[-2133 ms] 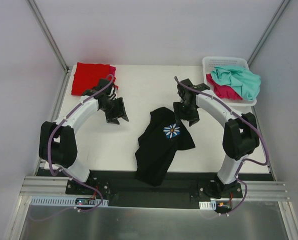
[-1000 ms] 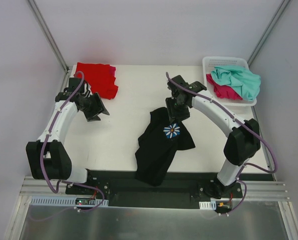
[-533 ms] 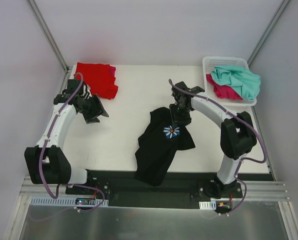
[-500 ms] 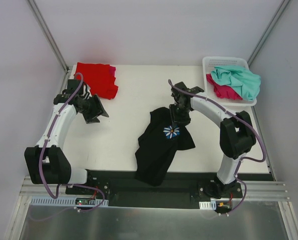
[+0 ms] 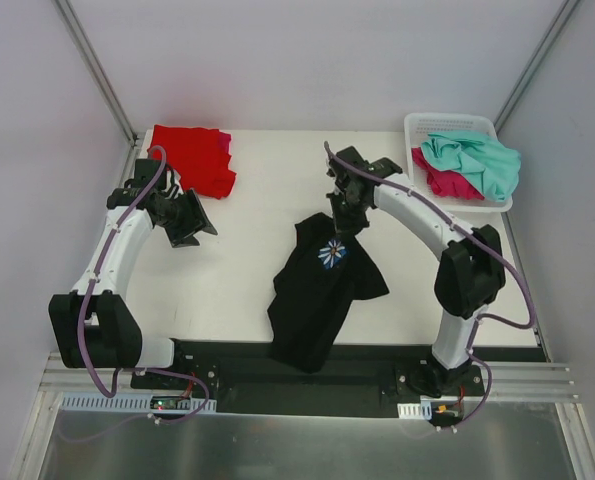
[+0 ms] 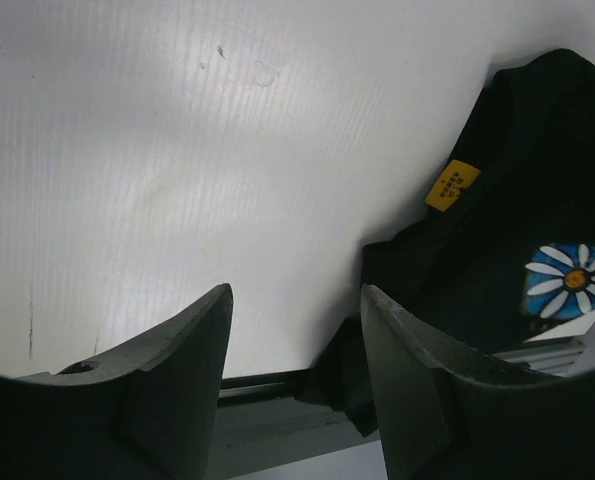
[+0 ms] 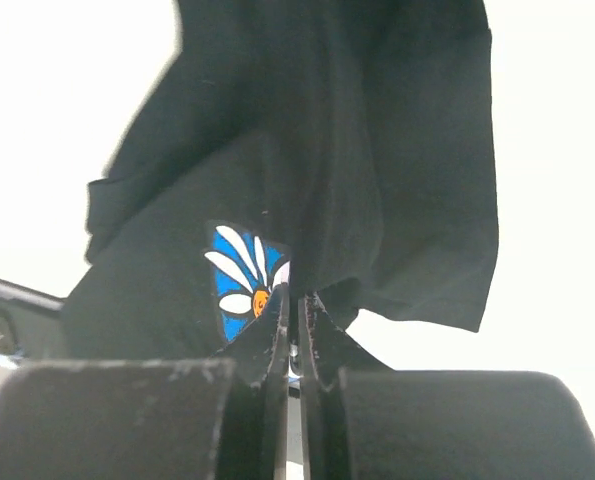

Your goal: Fold and stack the t-shirts

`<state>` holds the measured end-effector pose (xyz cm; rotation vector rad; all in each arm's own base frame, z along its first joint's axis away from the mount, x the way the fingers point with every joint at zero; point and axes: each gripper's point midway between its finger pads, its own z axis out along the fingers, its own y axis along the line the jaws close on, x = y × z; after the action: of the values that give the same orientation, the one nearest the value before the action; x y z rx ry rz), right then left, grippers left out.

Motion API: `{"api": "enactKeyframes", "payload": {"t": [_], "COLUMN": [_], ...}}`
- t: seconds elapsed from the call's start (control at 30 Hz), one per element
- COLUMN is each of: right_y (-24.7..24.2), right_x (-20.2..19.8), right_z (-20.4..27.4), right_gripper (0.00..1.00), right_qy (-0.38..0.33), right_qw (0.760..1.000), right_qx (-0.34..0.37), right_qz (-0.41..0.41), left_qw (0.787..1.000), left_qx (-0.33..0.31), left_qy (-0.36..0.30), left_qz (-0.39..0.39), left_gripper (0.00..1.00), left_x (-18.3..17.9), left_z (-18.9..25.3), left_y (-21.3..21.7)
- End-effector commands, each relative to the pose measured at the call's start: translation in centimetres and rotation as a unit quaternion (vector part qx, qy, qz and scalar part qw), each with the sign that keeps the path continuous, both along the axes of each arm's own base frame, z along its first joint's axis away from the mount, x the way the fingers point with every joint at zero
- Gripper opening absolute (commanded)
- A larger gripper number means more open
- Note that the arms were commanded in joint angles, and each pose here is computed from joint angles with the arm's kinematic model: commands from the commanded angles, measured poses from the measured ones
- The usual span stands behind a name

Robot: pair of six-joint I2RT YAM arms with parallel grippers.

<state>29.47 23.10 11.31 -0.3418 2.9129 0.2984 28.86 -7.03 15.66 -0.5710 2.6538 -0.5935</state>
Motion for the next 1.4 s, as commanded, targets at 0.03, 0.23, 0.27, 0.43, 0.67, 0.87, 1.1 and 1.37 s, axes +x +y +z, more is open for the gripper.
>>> {"api": "enactKeyframes", "payload": {"t": [0.03, 0.23, 0.27, 0.43, 0.67, 0.87, 1.1, 1.37], "right_y": [0.4, 1.5, 1.5, 1.9, -5.3, -11.3, -19.2, -14.0], "right_x": [0.8, -1.1, -1.5, -5.4, -2.3, 0.0, 0.7, 1.1], "right_z": [14.1, 26.5, 27.7, 34.5, 33.1, 28.0, 26.2, 27.7], "right_gripper": [0.01, 0.01, 0.01, 0.01, 0.01, 0.01, 0.01, 0.01], "right_qy": [-0.153, -0.272, -0.283, -0.36, -0.42, -0.38, -0.368, -0.374], "right_qw": [0.986, 0.943, 0.937, 0.881, 0.897, 0.917, 0.907, 0.914], "right_qx": [0.063, 0.172, 0.184, 0.278, 0.134, 0.08, -0.008, 0.077], "right_qz": [0.021, 0.081, 0.086, 0.133, 0.025, -0.092, -0.205, -0.139], "left_qw": [1.0, 1.0, 1.0, 1.0, 1.0, 1.0, 1.0, 1.0], "left_qx": [-0.002, -0.011, -0.012, -0.014, -0.014, -0.015, -0.015, -0.014], "left_qy": [-0.004, -0.002, 0.0, -0.005, -0.007, -0.007, -0.009, -0.001], "left_qz": [-0.011, -0.012, -0.012, -0.013, -0.015, -0.016, -0.016, -0.015], "left_gripper": [0.54, 0.54, 0.54, 0.54, 0.54, 0.54, 0.54, 0.54], "left_x": [-0.6, -0.6, -0.7, -0.7, -1.3, -1.4, -1.3, -1.8], "left_z": [0.4, 0.1, 0.0, 0.1, 0.1, 0.1, 0.2, -0.4], "left_y": [-0.1, -0.4, -0.5, -0.6, -0.6, -0.6, -0.6, -0.6]}}
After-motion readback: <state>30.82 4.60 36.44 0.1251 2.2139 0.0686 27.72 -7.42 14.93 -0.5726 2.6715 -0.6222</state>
